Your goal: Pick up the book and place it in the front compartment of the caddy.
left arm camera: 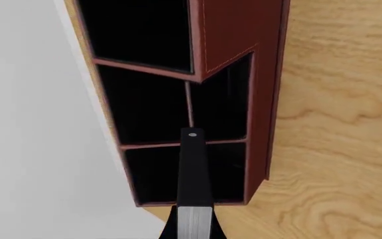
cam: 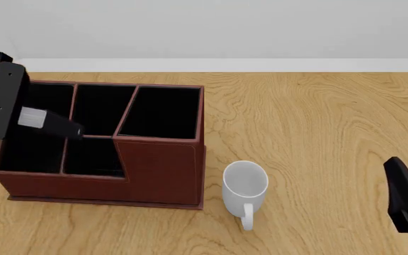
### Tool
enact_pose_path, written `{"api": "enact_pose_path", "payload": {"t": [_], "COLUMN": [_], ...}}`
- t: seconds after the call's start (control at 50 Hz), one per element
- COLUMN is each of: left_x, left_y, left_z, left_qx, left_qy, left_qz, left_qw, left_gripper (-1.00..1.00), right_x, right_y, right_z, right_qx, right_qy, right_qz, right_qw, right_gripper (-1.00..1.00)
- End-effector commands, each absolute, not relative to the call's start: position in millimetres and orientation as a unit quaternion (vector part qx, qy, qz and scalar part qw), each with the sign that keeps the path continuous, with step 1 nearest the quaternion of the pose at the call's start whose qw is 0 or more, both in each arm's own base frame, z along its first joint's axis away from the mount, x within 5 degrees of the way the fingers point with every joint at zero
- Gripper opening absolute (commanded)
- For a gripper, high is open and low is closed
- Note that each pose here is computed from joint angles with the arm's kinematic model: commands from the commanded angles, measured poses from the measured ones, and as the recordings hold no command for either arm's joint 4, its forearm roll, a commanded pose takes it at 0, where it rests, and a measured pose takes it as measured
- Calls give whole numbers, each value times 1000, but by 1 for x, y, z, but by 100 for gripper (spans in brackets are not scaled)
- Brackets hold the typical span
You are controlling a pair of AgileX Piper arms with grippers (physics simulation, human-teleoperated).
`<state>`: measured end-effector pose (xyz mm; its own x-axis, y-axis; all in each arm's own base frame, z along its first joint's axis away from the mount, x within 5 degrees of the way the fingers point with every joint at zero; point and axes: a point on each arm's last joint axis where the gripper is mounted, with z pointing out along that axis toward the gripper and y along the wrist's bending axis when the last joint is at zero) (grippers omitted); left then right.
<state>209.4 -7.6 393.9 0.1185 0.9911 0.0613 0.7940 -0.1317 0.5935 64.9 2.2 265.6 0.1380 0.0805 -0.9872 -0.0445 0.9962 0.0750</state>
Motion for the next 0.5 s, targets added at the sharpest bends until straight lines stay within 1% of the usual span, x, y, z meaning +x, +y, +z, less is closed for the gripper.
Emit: {"api": "enact_pose_path", "payload": {"t": [0.02, 0.1, 0.26, 0.4, 0.48, 0.5], "left_x": [231, 231, 238, 244, 258, 257], "left_y": [-8, -9, -14, -15, -22, -12], "left_z": [402, 402, 413, 422, 431, 430], "left_qx": [723, 729, 730, 725, 714, 714], "left_qy": [610, 603, 601, 608, 620, 621], "left_qz": [240, 240, 238, 236, 226, 234], "left_qw": [217, 215, 221, 224, 232, 224], "left_gripper": [-100, -100, -100, -100, -100, -100], "right_x": [77, 80, 85, 88, 90, 90], "right_y": [2, 2, 2, 2, 2, 2], "right_z": [265, 264, 263, 263, 261, 261], "right_qx": [18, 18, 20, 20, 20, 20], "right_qy": [656, 658, 659, 660, 661, 661], "right_qz": [41, 42, 38, 39, 39, 39], "right_qw": [753, 752, 751, 750, 749, 749], "right_gripper": [100, 100, 100, 100, 100, 100]}}
